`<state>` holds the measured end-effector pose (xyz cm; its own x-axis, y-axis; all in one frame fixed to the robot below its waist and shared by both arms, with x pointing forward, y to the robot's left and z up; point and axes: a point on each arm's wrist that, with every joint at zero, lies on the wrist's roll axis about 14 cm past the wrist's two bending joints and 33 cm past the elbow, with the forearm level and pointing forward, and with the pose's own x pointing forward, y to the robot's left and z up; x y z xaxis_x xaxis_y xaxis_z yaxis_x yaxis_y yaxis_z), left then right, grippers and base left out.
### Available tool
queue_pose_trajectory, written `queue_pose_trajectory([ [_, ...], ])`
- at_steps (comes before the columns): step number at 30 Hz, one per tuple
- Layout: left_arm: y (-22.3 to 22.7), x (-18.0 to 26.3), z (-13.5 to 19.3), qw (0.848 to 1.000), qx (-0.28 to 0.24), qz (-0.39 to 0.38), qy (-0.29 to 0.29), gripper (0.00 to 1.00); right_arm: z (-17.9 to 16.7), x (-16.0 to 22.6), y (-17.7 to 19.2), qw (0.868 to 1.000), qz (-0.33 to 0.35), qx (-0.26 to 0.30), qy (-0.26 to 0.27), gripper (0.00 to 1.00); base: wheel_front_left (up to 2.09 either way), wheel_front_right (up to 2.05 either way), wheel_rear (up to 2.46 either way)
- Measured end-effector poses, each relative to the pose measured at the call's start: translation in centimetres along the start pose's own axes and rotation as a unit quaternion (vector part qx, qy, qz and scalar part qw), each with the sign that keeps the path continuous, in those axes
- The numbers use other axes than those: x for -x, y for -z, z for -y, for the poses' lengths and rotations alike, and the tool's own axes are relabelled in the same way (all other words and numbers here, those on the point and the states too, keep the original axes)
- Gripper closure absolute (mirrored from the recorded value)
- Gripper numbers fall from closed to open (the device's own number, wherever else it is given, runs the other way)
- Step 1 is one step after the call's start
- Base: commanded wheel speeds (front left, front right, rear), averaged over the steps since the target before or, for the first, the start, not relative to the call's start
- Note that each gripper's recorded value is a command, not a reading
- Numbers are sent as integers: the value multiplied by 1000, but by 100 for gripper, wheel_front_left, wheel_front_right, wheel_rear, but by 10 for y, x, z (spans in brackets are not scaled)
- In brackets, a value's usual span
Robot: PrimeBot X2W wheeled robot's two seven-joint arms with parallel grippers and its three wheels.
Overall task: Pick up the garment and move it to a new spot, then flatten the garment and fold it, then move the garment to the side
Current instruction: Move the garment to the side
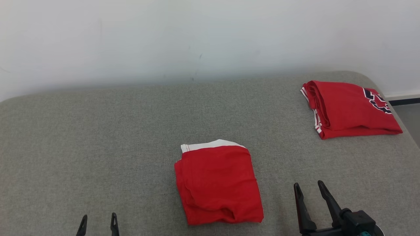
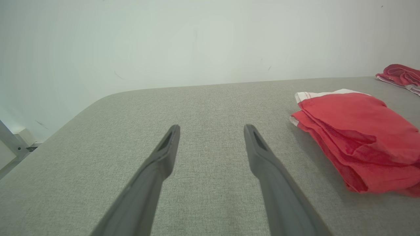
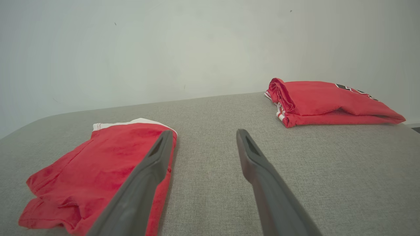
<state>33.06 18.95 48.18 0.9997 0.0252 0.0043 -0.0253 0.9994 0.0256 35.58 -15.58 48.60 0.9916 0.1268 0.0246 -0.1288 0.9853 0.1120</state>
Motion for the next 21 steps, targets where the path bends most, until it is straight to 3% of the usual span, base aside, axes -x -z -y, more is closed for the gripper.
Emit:
queue_pose_trajectory([
  [21, 1, 3, -6, 1000, 2, -2, -12, 0, -8, -2, 4, 1000, -6, 2, -13, 0, 0, 0, 0],
])
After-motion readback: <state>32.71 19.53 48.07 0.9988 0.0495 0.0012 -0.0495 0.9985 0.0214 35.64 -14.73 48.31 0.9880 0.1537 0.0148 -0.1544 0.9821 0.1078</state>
